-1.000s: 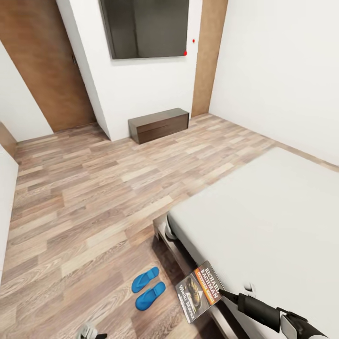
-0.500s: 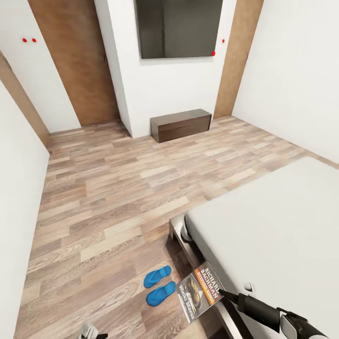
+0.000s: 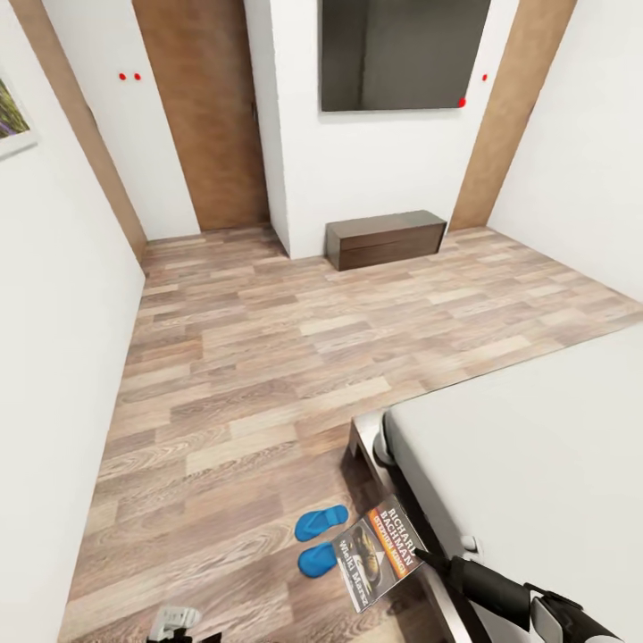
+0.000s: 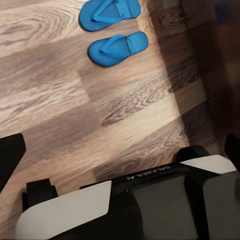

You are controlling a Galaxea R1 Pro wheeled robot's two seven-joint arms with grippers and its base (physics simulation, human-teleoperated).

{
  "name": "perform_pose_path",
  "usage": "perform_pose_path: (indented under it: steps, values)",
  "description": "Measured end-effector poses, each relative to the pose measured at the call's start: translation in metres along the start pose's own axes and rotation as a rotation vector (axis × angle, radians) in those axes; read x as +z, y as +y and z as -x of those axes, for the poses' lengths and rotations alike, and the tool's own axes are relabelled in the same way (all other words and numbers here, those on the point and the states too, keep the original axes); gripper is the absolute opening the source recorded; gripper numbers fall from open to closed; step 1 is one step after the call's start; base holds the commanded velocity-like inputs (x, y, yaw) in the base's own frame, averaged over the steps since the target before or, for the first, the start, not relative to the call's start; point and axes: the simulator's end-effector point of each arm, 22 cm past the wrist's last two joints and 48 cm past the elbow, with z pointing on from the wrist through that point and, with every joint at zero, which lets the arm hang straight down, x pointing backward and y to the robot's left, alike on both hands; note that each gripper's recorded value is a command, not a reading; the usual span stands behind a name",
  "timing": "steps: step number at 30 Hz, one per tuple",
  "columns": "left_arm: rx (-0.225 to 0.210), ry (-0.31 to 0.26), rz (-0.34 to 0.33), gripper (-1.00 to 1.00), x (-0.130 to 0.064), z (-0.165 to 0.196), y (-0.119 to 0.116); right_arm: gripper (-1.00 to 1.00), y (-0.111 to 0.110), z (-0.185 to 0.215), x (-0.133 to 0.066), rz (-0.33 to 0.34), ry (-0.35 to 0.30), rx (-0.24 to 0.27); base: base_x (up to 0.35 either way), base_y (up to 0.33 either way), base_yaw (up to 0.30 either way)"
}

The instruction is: In the bedroom, move the book from the bed onto either nightstand, and place the two sandals side by side next to the bed.

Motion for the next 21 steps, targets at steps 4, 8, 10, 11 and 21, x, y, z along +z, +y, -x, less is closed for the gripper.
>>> perform_pose_path:
  steps: [4, 8, 10, 11, 21]
  values:
    - [0.002, 0.001, 0.066, 1.00, 0.000, 0.000, 0.014, -1.00, 0.000, 0.000, 0.001, 0.001, 0.000, 0.000, 0.000, 0.000, 0.292]
    - [0.004, 0.001, 0.130, 1.00, 0.001, 0.000, 0.025, -1.00, 0.001, -0.001, 0.001, 0.001, 0.002, 0.002, 0.000, 0.000, 0.292]
    - [-0.001, -0.002, 0.143, 1.00, 0.001, 0.000, 0.027, -1.00, 0.001, -0.002, 0.002, 0.001, 0.002, 0.002, 0.000, 0.000, 0.292]
    - [-0.002, -0.003, 0.145, 1.00, 0.001, 0.000, 0.028, -1.00, 0.001, -0.002, 0.002, 0.001, 0.003, 0.003, 0.000, 0.000, 0.292]
    - [-0.026, -0.013, 0.165, 1.00, 0.000, 0.001, 0.033, -1.00, -0.004, -0.041, 0.001, -0.008, 0.011, 0.022, 0.000, 0.000, 0.289]
